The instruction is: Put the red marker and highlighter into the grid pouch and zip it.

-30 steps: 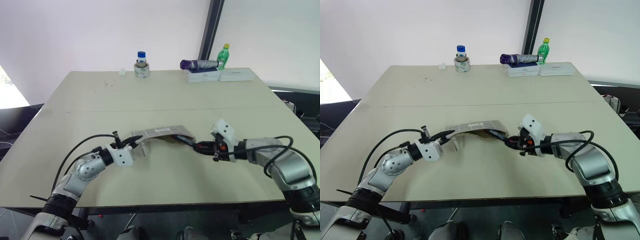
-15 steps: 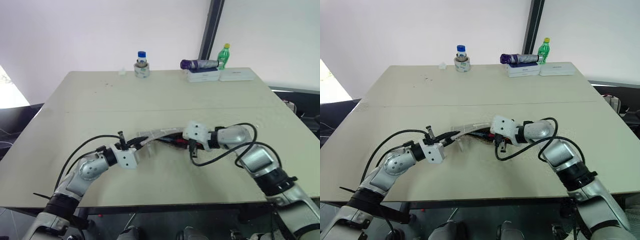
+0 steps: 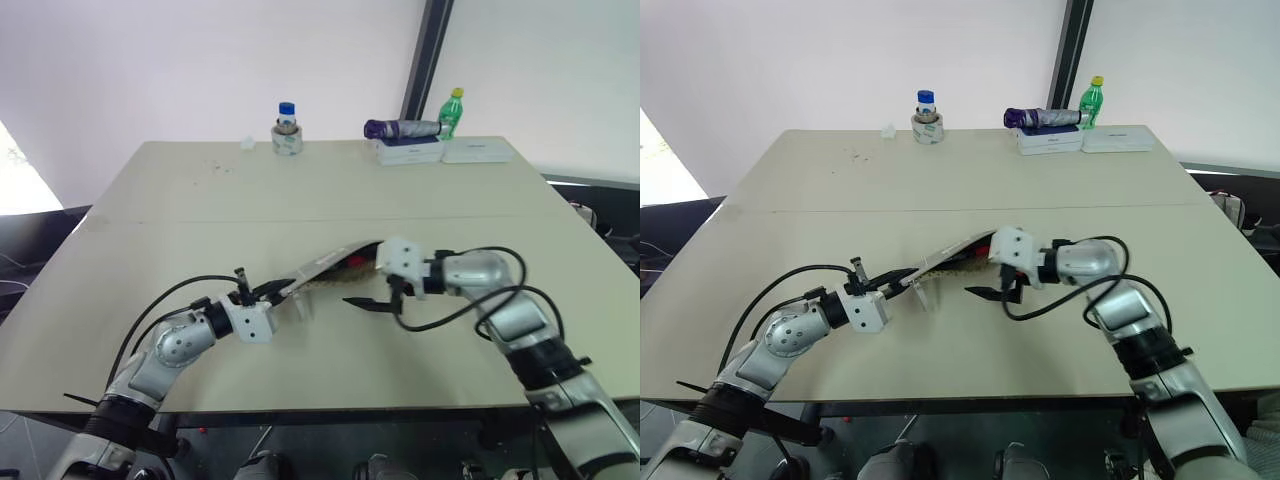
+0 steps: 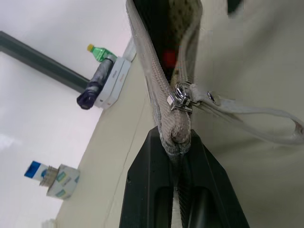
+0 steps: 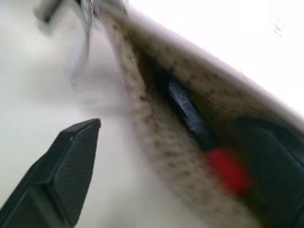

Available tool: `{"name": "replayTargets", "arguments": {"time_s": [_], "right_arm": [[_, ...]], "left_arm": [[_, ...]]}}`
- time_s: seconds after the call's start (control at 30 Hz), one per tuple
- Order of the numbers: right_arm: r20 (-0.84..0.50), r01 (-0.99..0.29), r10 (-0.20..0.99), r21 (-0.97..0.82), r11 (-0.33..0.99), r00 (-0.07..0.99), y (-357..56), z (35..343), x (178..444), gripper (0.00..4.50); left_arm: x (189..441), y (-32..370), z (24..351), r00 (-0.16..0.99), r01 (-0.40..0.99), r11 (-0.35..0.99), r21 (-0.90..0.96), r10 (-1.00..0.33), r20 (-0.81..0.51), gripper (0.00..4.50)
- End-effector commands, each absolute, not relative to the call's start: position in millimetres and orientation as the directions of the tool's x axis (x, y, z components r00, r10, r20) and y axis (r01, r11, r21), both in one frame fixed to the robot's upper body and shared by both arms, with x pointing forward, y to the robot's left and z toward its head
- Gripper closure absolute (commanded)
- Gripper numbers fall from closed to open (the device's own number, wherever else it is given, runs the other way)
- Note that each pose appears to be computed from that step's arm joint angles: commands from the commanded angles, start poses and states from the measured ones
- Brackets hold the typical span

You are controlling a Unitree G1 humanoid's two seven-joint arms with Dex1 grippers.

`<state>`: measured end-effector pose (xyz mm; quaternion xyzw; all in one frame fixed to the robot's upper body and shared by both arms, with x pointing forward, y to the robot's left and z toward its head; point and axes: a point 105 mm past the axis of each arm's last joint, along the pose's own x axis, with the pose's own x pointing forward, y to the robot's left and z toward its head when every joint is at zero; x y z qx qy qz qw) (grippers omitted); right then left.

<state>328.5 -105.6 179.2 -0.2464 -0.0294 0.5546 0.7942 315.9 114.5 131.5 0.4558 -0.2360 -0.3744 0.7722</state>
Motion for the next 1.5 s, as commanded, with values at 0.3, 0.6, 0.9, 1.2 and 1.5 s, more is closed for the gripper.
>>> {"name": "replayTargets", "arguments": {"time_s": [0.3,0.6,0.9,1.2,1.5], "right_arm": [[-0.185,-0.951,0.944,0.094,0.294,0.273,-106,135,252,0.12],[-0.117,-0.885,0.898,0.154,0.439,0.425,-49,94,288,0.12],[-0.031,-0.919,0.94,0.197,0.34,0.341,0,94,291,0.12],[-0.009,-0.911,0.937,0.231,0.342,0.349,0,97,299,2.01],[-0.076,-0.889,0.916,0.218,0.402,0.395,-35,85,295,4.46]], "left_arm": [[315,101,130,0.586,0.422,0.317,0.849,-0.81,0.012,4.5],[307,92,133,0.527,0.441,0.228,0.868,-0.849,-0.045,4.5],[312,97,139,0.55,0.423,0.225,0.878,-0.833,-0.051,4.5],[311,95,138,0.554,0.419,0.229,0.878,-0.831,-0.047,4.5],[314,106,136,0.589,0.412,0.247,0.877,-0.807,-0.049,4.5]]}}
